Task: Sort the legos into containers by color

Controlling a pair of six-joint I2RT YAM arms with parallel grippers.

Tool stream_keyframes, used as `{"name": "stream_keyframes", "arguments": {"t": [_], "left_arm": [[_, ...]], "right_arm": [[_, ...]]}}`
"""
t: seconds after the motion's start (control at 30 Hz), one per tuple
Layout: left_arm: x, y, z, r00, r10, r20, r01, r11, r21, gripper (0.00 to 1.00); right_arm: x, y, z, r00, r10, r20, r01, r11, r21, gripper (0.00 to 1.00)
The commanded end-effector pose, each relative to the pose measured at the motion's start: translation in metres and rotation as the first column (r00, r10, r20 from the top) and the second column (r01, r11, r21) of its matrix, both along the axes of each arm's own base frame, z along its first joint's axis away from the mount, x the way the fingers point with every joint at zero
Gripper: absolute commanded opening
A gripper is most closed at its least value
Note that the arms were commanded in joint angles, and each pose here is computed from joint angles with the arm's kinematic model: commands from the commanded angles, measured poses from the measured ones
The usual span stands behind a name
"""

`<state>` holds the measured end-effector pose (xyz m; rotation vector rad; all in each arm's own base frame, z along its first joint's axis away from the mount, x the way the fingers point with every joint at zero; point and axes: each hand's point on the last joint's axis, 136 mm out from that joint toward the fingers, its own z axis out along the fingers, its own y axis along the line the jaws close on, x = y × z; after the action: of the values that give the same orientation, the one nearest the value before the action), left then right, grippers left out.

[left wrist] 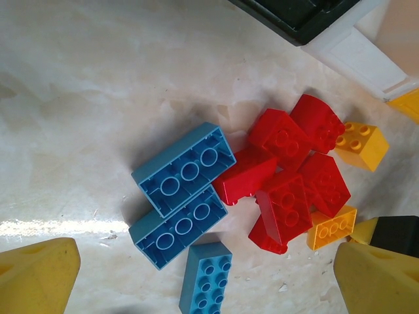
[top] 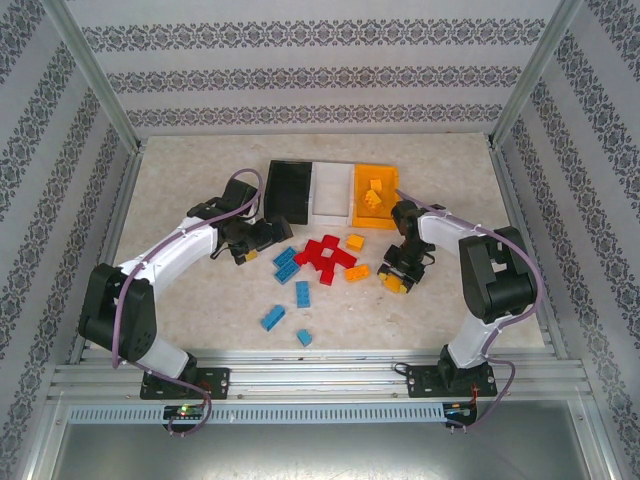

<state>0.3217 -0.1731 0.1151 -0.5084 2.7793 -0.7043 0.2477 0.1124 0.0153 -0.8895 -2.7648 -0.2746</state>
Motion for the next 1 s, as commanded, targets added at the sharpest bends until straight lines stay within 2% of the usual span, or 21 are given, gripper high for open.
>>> {"name": "stream_keyframes", "arguments": {"t": [0.0, 0.17, 0.43, 0.7, 0.97], "left_arm": [[-0.003, 0.002, 0.002, 1.000, 0.009, 0.010, -0.009, 1.000, 0.008, 1.00], [-0.002, 0.002, 0.004, 1.000, 0.010, 0.017, -0.010, 1.000, 0.006, 1.00], [-0.002, 0.003, 0.010, 0.999, 0.012, 0.034, -0.012, 1.000, 0.004, 1.00], [-0.018, 0.016, 0.015, 0.999, 0.010, 0.041, -0.012, 0.999, 0.045, 1.00], [-0.035, 0.031, 0.016, 0.999, 0.026, 0.042, -0.029, 0.997, 0.076, 1.00]], "right_arm": [[0.011, 0.004, 0.017, 0.998, 0.022, 0.058, -0.022, 1.000, 0.013, 0.36], [0.039, 0.006, 0.052, 0.987, 0.002, 0.159, -0.009, 0.999, 0.046, 0.36], [0.131, 0.000, 0.119, 0.927, -0.044, 0.372, 0.013, 0.996, 0.087, 0.37], [0.193, 0.009, 0.117, 0.914, -0.020, 0.404, -0.018, 0.996, 0.090, 0.37], [0.204, 0.034, 0.097, 0.926, 0.054, 0.373, -0.084, 0.994, 0.066, 0.41]]}}
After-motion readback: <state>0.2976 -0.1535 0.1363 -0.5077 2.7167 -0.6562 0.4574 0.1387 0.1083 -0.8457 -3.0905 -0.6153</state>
